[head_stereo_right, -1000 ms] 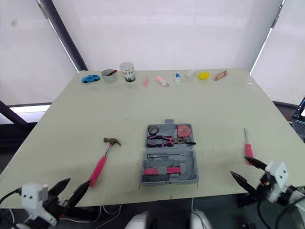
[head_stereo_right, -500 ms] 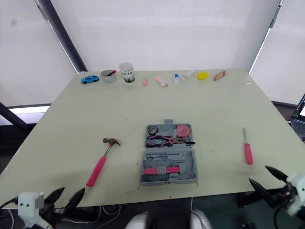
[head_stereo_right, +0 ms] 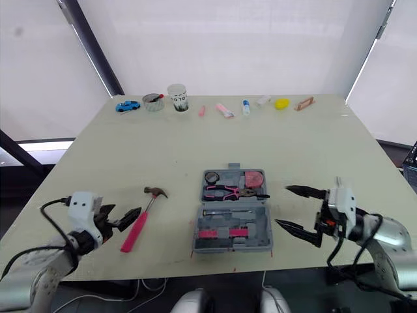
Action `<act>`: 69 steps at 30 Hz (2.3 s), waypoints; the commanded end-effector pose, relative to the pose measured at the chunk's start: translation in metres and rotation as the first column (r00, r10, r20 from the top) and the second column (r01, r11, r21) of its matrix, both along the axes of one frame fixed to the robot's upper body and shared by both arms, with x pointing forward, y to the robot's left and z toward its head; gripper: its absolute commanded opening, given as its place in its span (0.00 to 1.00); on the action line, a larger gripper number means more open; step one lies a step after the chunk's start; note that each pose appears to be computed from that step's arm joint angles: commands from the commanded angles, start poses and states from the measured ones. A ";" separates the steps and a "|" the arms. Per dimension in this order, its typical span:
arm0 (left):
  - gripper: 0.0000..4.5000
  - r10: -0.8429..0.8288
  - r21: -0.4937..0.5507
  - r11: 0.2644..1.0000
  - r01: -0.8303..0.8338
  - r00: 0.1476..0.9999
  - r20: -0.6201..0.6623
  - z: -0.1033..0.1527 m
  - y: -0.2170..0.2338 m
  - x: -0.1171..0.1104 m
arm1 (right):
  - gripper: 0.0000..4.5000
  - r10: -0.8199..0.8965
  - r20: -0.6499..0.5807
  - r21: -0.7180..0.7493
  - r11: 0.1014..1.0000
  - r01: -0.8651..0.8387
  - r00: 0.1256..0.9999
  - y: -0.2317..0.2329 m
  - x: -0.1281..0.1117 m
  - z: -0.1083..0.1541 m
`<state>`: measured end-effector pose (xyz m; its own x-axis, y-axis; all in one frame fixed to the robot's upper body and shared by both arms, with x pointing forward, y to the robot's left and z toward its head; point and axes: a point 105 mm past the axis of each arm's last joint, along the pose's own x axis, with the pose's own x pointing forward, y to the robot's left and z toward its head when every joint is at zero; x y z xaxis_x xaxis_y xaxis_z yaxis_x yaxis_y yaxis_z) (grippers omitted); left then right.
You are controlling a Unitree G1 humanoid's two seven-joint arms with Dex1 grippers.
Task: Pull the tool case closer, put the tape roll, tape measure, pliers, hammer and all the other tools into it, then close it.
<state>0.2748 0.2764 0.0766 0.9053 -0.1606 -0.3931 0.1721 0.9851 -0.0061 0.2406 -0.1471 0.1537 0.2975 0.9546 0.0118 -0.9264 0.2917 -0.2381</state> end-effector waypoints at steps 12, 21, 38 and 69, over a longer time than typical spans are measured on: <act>0.66 -0.016 0.018 1.000 0.018 0.995 -0.094 -0.015 -0.025 0.040 | 1.00 0.108 0.056 -0.022 0.994 -0.107 0.993 0.022 0.003 0.008; 0.66 0.044 0.048 0.998 -0.039 0.993 -0.108 -0.031 -0.028 0.064 | 1.00 0.086 0.076 -0.001 0.996 -0.086 0.993 0.026 0.001 0.007; 0.02 -0.162 0.004 0.987 0.162 0.987 -0.018 -0.007 -0.046 0.052 | 1.00 0.047 0.076 -0.002 0.999 -0.047 0.996 0.022 0.004 0.002; 0.02 -0.879 0.087 0.272 0.958 0.285 -0.382 0.047 -0.263 0.030 | 1.00 -0.221 0.001 -0.209 0.954 0.217 0.975 -0.074 -0.008 -0.006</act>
